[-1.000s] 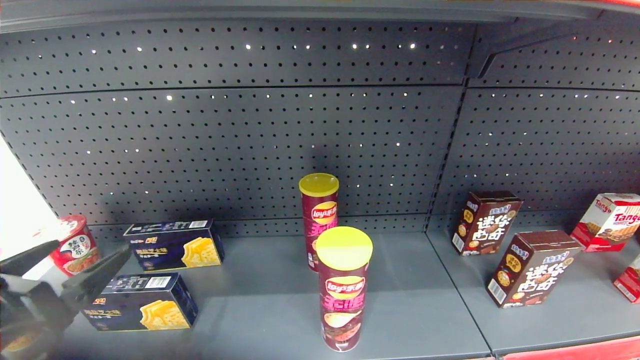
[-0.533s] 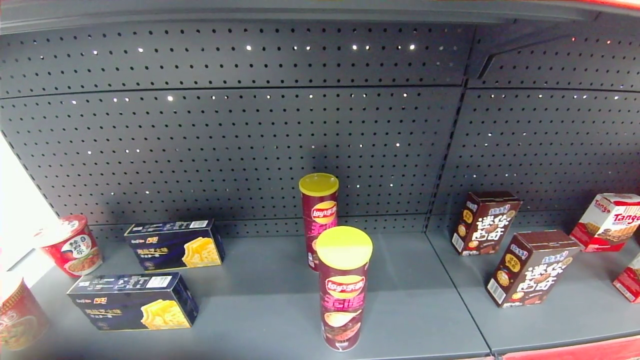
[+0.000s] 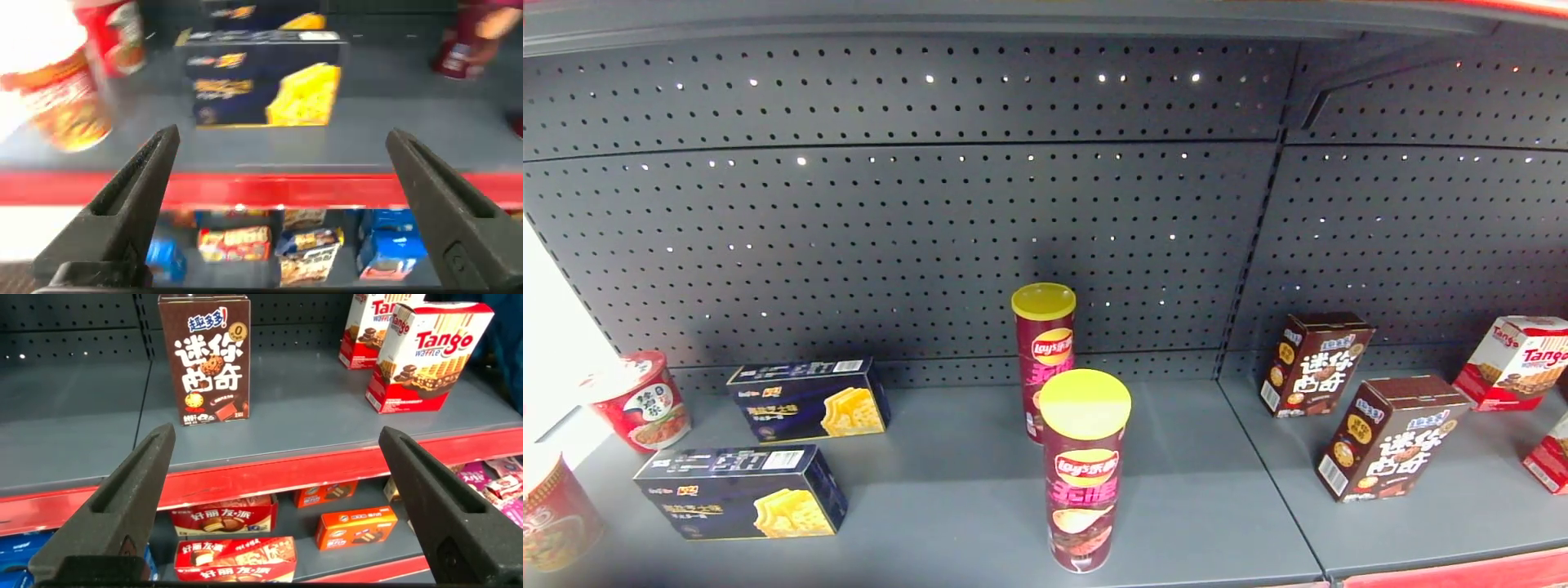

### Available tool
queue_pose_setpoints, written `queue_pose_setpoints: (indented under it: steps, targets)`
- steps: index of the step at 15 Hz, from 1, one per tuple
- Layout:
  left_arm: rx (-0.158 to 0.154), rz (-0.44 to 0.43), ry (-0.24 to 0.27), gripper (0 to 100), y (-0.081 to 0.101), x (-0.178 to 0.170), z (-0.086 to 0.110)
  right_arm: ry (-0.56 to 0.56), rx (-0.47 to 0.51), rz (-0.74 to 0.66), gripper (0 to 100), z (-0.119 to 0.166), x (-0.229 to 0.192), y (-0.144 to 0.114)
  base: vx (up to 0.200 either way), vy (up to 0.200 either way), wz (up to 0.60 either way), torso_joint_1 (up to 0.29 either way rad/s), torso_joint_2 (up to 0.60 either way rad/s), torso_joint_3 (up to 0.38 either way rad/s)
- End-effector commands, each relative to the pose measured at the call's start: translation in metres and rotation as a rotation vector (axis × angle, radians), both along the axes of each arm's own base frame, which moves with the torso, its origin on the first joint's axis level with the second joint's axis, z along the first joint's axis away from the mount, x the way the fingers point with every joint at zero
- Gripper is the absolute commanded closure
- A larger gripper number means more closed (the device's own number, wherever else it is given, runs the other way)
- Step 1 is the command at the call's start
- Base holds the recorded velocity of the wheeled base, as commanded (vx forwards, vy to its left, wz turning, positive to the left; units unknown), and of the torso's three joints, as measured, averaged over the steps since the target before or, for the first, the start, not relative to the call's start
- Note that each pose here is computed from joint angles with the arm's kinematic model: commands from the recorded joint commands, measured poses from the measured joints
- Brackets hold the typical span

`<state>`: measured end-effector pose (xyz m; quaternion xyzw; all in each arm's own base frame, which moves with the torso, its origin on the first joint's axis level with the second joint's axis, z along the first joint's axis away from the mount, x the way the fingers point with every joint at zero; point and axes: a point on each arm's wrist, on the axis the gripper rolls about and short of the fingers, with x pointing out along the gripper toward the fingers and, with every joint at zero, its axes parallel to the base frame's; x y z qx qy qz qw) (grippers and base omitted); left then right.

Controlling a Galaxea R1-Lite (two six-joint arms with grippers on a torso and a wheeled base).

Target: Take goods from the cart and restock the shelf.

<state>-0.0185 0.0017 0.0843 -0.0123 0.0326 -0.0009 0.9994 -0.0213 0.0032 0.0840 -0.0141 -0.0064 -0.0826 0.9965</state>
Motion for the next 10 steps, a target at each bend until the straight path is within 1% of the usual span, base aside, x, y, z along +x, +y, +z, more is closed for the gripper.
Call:
queue_pose_setpoints:
  steps: [1, 2, 3, 4, 5, 6, 7, 8, 10]
  targets:
    - [0.021, -0.034, 0.003, 0, -0.0008, 0.0008, -0.0068, 0.002, -0.002, -0.001, 0, 0.0001, 0.0001, 0.0, 0.0, 0.0, 0.0, 0.0, 0.0, 0.0]
    - [0.044, -0.048, 0.004, 0, -0.001, 0.0007, -0.007, 0.002, -0.002, 0.001, 0, 0.0001, 0.0001, 0.0, 0.0, 0.0, 0.0, 0.0, 0.0, 0.0]
    - [0.057, -0.063, 0.003, 0, -0.0013, 0.0007, -0.007, 0.002, -0.003, 0.002, 0, 0.0001, 0.0001, 0.0, 0.0, 0.0, 0.0, 0.0, 0.0, 0.0]
    - [0.064, -0.032, 0.003, 0, -0.0007, 0.0007, -0.0066, 0.002, -0.002, 0.002, 0, 0.0001, 0.0001, 0.0, 0.0, 0.0, 0.0, 0.0, 0.0, 0.0]
    - [0.064, 0.022, 0.003, 0, 0.0003, 0.0005, -0.0066, 0.002, -0.002, 0.002, 0, 0.0001, 0.0001, 0.0, 0.0, 0.0, 0.0, 0.0, 0.0, 0.0]
    - [0.062, 0.039, 0.0, 0, 0.0001, 0.0003, -0.0067, 0.002, -0.002, 0.002, 0, 0.0001, 0.0001, 0.0, 0.0, 0.0, 0.0, 0.0, 0.0, 0.0]
    - [0.061, 0.079, 0.001, 0, -0.0006, 0.0002, -0.0071, 0.003, 0.0, 0.004, 0, -0.0001, 0.0001, 0.0001, 0.0, 0.0, 0.0, 0.0, 0.0, 0.0]
    - [0.054, 0.072, -0.017, 0, -0.0006, -0.0012, -0.0075, 0.003, 0.0, 0.004, 0, -0.0001, 0.0001, 0.0001, 0.0, 0.0, 0.0, 0.0, 0.0, 0.0]
    - [0.051, 0.059, -0.062, 0, -0.0004, -0.0045, -0.0087, 0.003, 0.0, 0.004, 0, -0.0001, 0.0001, 0.0001, 0.0, 0.0, 0.0, 0.0, 0.0, 0.0]
